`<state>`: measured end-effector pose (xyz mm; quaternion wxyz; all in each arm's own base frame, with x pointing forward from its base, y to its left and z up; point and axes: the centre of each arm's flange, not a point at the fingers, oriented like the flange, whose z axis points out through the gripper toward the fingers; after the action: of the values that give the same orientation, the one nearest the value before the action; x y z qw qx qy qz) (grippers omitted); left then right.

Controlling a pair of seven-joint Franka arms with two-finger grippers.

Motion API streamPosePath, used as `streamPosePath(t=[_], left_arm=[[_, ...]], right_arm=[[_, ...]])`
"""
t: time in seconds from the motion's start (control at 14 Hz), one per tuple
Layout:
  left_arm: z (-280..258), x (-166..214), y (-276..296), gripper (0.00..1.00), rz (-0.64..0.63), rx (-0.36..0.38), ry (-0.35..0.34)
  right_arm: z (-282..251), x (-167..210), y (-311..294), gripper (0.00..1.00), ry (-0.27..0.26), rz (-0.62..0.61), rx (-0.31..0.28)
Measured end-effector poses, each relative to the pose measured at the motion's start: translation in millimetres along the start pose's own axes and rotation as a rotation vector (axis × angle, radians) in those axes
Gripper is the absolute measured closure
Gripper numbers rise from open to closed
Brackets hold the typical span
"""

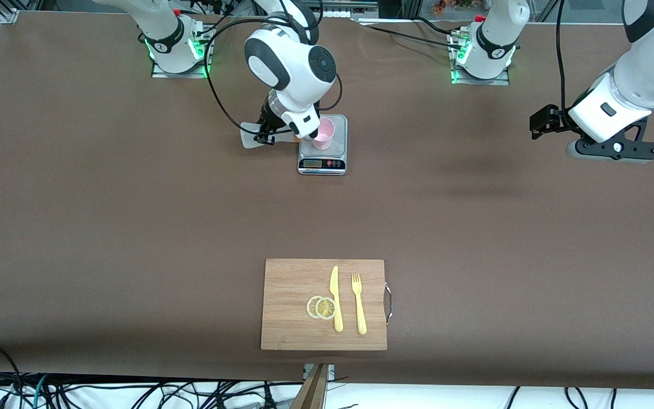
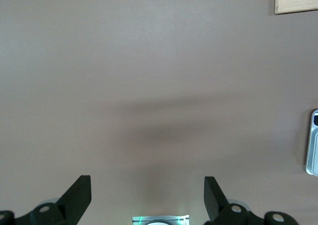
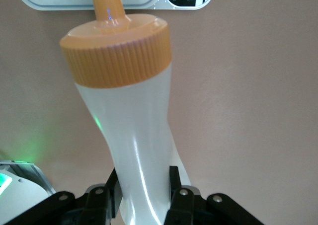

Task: Add sauce to pink cup with both arms
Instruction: 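Tilt the bottle nozzle over the pink cup and squeeze sauce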

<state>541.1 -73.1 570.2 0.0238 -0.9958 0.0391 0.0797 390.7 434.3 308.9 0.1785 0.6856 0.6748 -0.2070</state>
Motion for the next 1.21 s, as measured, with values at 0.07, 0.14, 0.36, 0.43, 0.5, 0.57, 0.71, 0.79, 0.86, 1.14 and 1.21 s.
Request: streamPosePath(t=[0.07,0.14,0.36,0.43,0.5,0.57,0.71,0.79,0.86,1.14,1.21], left_arm=[[0,0,-1,0.0,-0.003,0.0,0.0],[0,0,-4,0.0,-0.007,-0.001,0.0],[0,0,-6,0.0,-0.01,-0.003,-0.001],[0,0,-4,0.0,-0.008,-0.013,-0.002],[0,0,-2,0.0,-0.008,-0.028,-0.003],[1,0,-1,0.0,-0.007,-0.038,-0.004],[1,0,-1,0.0,-0.007,-0.043,-0.006],[1,0,-1,0.0,-0.007,-0.043,-0.01],[1,-1,-1,0.0,-0.007,-0.043,-0.012],[0,-1,1,0.0,-0.004,-0.043,-0.013],[0,-1,1,0.0,-0.003,-0.043,-0.013]], right_arm=[[-1,2,-1,0.59,-0.009,-0.001,-0.007],[-3,3,-1,0.59,-0.02,-0.002,-0.015],[-6,3,1,0.59,-0.044,-0.005,-0.038],[-7,2,1,0.59,-0.052,-0.005,-0.044],[-8,1,2,0.59,-0.065,-0.004,-0.045],[-10,0,2,0.59,-0.076,-0.003,-0.045],[-14,-1,5,0.59,-0.098,0.0,-0.053],[-15,0,5,0.59,-0.105,-0.001,-0.058],[-17,2,5,0.59,-0.116,-0.003,-0.065],[-21,11,6,0.59,-0.169,-0.003,-0.078],[-21,13,6,0.59,-0.181,-0.004,-0.085]])
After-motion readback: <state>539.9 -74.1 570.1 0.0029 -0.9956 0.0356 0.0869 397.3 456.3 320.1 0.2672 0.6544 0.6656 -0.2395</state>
